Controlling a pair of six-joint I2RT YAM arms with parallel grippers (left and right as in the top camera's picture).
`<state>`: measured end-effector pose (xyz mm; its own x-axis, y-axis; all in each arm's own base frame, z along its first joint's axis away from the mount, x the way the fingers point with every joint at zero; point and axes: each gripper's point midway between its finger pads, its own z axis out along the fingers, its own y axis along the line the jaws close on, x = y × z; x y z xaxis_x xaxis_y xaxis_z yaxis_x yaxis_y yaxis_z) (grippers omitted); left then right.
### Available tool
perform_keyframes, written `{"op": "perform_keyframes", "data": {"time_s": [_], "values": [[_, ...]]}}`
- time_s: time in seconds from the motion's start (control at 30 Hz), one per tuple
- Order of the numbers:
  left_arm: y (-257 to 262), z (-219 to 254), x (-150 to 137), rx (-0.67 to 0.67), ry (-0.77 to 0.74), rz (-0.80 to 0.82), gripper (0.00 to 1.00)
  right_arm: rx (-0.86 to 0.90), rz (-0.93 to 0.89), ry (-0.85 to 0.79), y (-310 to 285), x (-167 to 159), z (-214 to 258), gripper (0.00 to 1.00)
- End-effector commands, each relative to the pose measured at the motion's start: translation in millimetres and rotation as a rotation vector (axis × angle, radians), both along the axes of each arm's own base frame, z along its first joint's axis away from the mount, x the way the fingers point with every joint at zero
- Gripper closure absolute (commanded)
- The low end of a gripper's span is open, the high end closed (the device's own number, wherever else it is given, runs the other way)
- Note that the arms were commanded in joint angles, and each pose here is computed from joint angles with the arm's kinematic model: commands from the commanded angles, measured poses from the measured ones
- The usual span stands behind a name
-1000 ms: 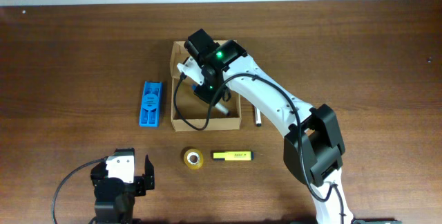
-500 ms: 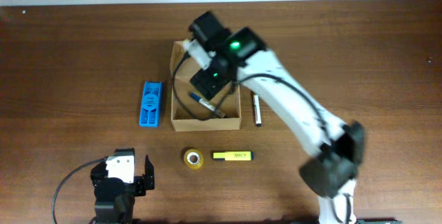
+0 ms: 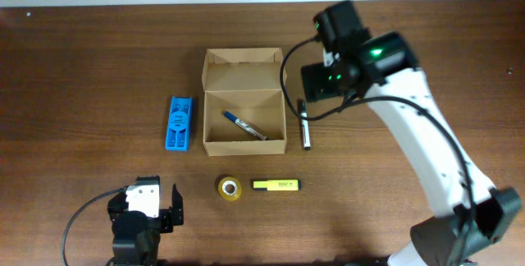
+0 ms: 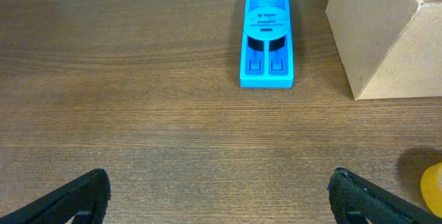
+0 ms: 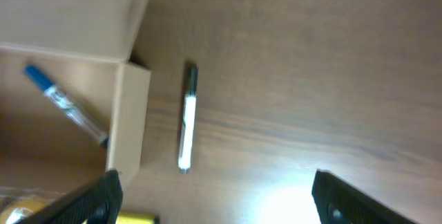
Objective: Pack container
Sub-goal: 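Move the right gripper to the black marker and grasp it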
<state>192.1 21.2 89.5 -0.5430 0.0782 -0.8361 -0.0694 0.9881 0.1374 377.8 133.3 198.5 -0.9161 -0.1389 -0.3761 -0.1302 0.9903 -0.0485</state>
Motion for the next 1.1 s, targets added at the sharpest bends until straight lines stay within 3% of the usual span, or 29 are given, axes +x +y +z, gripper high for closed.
{"op": "perform_keyframes", "data": {"time_s": [0.0,0.17,0.53,0.87,0.97,1.07], "values": [[-2.3,-1.4,0.2,0.009,0.001,-0.020,0.00,0.023,-0.062,0.093,0.5,-10.4,-55.0,0.10],[-2.3,-1.4,0.2,0.009,0.001,-0.020,0.00,0.049,-0.132,0.131,-1.5,-21.1,-103.5,0.09],[-2.3,-1.4,0.2,0.009,0.001,-0.020,0.00,0.109,-0.117,0.138,5.4,-26.6,-156.5,0.09],[-2.3,-1.4,0.2,0.009,0.001,-0.020,0.00,0.077,-0.114,0.201,5.8,-26.2,-197.8,0.20],[-2.3,-1.4,0.2,0.009,0.001,-0.020,0.00,0.067,-0.116,0.223,4.9,-28.6,-207.2,0.34],[-2.3,-1.4,0.2,0.009,0.001,-0.020,0.00,0.060,-0.117,0.237,4.1,-30.4,-212.5,0.55]]}}
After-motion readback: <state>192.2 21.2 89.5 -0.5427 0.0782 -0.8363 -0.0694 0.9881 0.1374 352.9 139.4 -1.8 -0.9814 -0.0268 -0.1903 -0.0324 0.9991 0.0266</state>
